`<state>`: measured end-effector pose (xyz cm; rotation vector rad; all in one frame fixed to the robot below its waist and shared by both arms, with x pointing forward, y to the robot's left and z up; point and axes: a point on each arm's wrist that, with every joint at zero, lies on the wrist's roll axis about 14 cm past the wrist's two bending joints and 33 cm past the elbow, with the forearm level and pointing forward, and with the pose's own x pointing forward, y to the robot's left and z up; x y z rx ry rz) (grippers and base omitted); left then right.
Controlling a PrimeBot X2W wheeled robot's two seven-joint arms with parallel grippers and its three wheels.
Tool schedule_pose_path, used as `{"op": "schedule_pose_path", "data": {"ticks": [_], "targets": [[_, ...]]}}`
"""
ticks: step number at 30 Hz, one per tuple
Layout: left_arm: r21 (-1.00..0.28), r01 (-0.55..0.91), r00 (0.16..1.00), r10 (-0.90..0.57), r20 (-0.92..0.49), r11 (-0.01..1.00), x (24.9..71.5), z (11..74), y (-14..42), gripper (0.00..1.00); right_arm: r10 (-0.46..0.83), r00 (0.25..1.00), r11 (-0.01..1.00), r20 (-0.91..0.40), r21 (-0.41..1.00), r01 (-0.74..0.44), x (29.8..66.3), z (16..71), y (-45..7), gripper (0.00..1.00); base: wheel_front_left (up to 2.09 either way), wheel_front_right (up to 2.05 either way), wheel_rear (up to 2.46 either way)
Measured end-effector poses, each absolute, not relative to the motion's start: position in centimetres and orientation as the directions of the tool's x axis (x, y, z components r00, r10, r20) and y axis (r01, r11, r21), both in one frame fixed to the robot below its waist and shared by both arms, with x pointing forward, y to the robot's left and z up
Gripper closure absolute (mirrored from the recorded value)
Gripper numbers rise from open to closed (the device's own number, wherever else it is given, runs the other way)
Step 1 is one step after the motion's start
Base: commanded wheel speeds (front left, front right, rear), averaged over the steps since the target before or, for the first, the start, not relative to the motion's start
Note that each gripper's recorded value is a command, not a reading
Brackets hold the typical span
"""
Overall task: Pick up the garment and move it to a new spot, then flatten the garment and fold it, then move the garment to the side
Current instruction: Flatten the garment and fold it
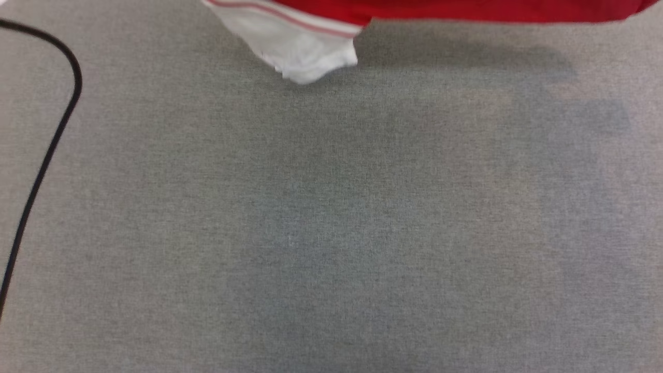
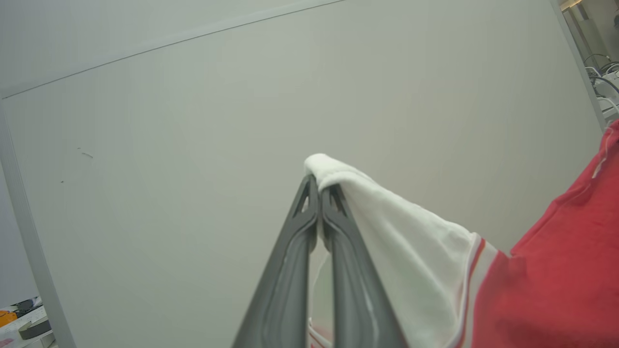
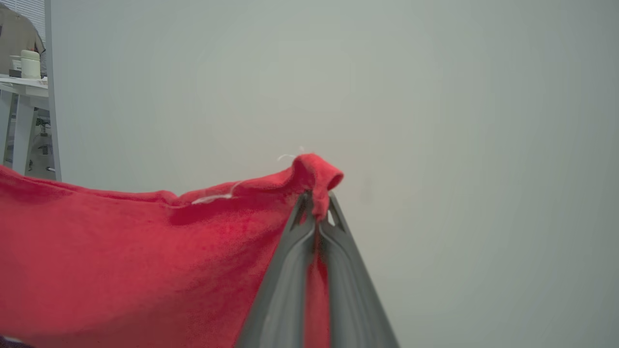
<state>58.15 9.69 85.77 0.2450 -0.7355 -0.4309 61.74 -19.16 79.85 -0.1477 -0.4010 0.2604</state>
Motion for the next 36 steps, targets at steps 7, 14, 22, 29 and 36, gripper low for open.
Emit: {"op": "schedule_pose_path", "data": {"ticks": [7,14,22,29,36], "targets": [[0.411,0.246,0.644,-0.465,0.607,0.878,62.0,87.2,9.4,1.00,0.257,0.864,0.958,0.434,-0.232,-0.169,65.6,82.0,-19.0,1.00,0.00,0.00,0.00],[0.385,0.257,0.702,-0.445,0.556,0.887,66.5,83.0,10.1,1.00,0.249,0.894,0.959,0.371,-0.225,-0.174,69.4,77.1,-19.1,1.00,0.00,0.00,0.00],[0.343,0.309,0.779,-0.443,0.443,0.887,69.3,75.0,10.7,1.00,0.288,0.934,0.949,0.209,-0.195,-0.249,70.7,67.5,-18.2,1.00,0.00,0.00,0.00],[0.308,0.341,0.839,-0.435,0.327,0.888,68.1,68.2,12.6,1.00,0.340,0.936,0.933,0.088,-0.157,-0.324,68.4,61.0,-16.7,1.00,0.00,0.00,0.00],[0.234,0.365,0.873,-0.418,0.251,0.901,63.6,63.0,13.3,1.00,0.386,0.922,0.917,-0.039,-0.098,-0.388,64.0,55.5,-15.8,1.00,0.00,0.00,0.00]]}}
